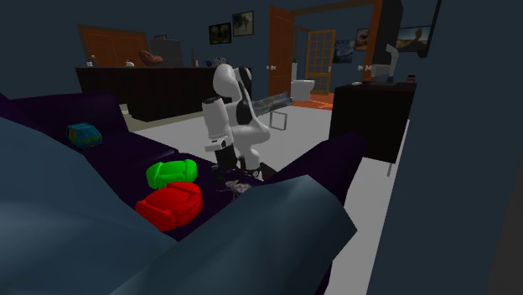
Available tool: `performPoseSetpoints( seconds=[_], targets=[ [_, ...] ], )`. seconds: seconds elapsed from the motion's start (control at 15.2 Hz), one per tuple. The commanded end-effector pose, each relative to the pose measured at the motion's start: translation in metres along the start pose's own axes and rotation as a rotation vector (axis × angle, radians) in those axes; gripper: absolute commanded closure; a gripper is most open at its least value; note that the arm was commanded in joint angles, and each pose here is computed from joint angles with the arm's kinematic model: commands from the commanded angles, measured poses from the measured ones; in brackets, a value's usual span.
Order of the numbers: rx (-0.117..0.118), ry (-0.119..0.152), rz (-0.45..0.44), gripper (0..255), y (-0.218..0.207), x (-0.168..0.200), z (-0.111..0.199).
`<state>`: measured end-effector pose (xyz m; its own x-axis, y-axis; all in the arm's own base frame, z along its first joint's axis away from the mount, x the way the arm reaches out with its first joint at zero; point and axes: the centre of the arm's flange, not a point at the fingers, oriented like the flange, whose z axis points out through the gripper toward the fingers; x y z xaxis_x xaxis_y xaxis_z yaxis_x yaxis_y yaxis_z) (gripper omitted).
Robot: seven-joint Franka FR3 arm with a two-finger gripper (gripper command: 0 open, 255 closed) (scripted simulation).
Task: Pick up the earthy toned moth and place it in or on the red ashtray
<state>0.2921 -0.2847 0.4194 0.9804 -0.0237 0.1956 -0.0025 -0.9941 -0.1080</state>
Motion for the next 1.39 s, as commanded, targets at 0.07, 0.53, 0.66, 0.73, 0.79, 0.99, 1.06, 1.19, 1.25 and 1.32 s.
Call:
performPoseSetpoints(
  seconds=[0.07, 0.53, 0.66, 0.73, 0.79, 0.99, 1.06, 1.19, 1.25, 1.32],
  targets=[
    [0.000, 0.000, 0.000, 255, -0.002, 0.002, -0.015],
    [0.000, 0.000, 0.000, 255, -0.006, 0.009, -0.051],
    [0.000, 0.000, 0.000, 255, -0.007, 0.011, -0.061],
    [0.000, 0.000, 0.000, 255, -0.008, 0.012, -0.066],
    [0.000, 0.000, 0.000, 255, -0.009, 0.013, -0.071],
    [0.000, 0.000, 0.000, 255, -0.010, 0.016, -0.087],
    [0.000, 0.000, 0.000, 255, -0.011, 0.018, -0.092],
    [0.000, 0.000, 0.000, 255, -0.012, 0.020, -0.102],
    [0.000, 0.000, 0.000, 255, -0.013, 0.021, -0.107],
    [0.000, 0.000, 0.000, 255, -0.013, 0.021, -0.109]
  ],
)
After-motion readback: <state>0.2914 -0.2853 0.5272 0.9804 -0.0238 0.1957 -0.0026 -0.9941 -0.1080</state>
